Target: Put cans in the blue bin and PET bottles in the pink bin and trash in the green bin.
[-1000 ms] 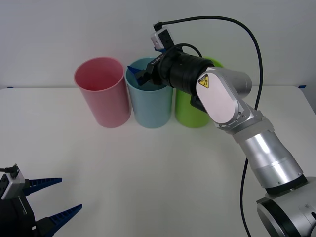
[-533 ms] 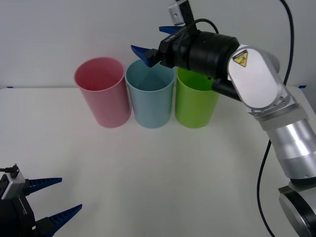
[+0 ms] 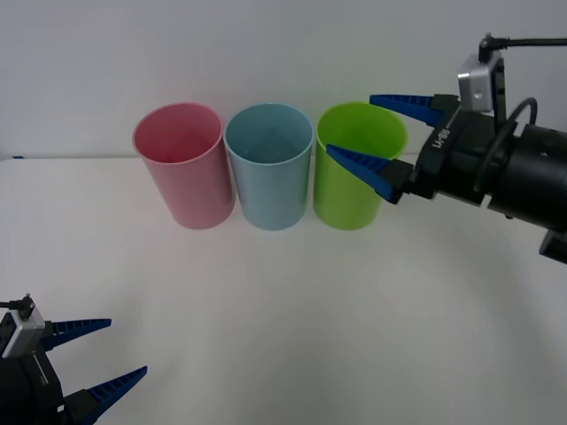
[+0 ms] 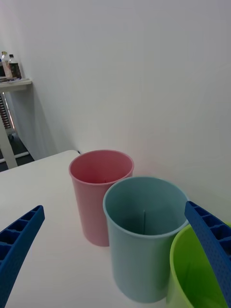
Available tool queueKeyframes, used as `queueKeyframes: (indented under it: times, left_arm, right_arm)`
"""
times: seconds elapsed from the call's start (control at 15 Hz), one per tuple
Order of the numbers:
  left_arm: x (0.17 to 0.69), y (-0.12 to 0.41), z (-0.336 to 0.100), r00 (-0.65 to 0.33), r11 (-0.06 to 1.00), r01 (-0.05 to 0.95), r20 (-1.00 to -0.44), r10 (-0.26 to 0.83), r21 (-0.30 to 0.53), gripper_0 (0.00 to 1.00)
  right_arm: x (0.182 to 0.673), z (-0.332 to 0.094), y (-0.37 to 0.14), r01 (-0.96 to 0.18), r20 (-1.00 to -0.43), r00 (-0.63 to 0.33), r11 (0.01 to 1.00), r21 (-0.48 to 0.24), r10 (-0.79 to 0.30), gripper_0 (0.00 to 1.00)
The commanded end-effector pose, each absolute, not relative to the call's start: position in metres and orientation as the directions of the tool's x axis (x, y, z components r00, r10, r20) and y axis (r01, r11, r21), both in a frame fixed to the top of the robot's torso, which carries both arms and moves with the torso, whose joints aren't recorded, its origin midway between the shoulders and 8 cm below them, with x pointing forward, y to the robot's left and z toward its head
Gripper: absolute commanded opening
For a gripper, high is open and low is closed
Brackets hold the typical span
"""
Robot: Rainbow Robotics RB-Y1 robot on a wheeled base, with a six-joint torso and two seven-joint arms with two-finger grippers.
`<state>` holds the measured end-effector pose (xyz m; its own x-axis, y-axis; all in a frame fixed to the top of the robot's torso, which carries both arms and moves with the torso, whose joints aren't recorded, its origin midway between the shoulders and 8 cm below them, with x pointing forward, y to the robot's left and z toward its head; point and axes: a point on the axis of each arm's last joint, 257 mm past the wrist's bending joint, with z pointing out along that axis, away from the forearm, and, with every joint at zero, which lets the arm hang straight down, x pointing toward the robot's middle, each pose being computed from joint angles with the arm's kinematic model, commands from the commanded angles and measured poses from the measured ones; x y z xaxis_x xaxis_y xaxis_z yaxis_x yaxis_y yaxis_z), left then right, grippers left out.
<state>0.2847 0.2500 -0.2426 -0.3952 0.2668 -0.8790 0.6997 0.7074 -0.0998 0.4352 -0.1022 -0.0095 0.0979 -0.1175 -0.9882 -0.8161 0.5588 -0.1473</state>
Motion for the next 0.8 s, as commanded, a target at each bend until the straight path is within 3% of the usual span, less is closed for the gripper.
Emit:
queueKeyframes:
  times: [0.07,0.8]
  left_arm:
    - [0.285,0.250,-0.243,-0.395,0.707,0.700,-0.879,0.267,-0.100,1.00]
    - [0.285,0.250,-0.243,-0.395,0.707,0.700,-0.879,0.267,-0.100,1.00]
  right_arm:
    - [0.404,-0.046,-0.134,-0.814,-0.982,0.086,0.557,-0.166,-0.168,1.00]
    - [0.324,-0.166,-0.210,-0.784,-0.939,0.012,0.580,-0.222,-0.343,1.00]
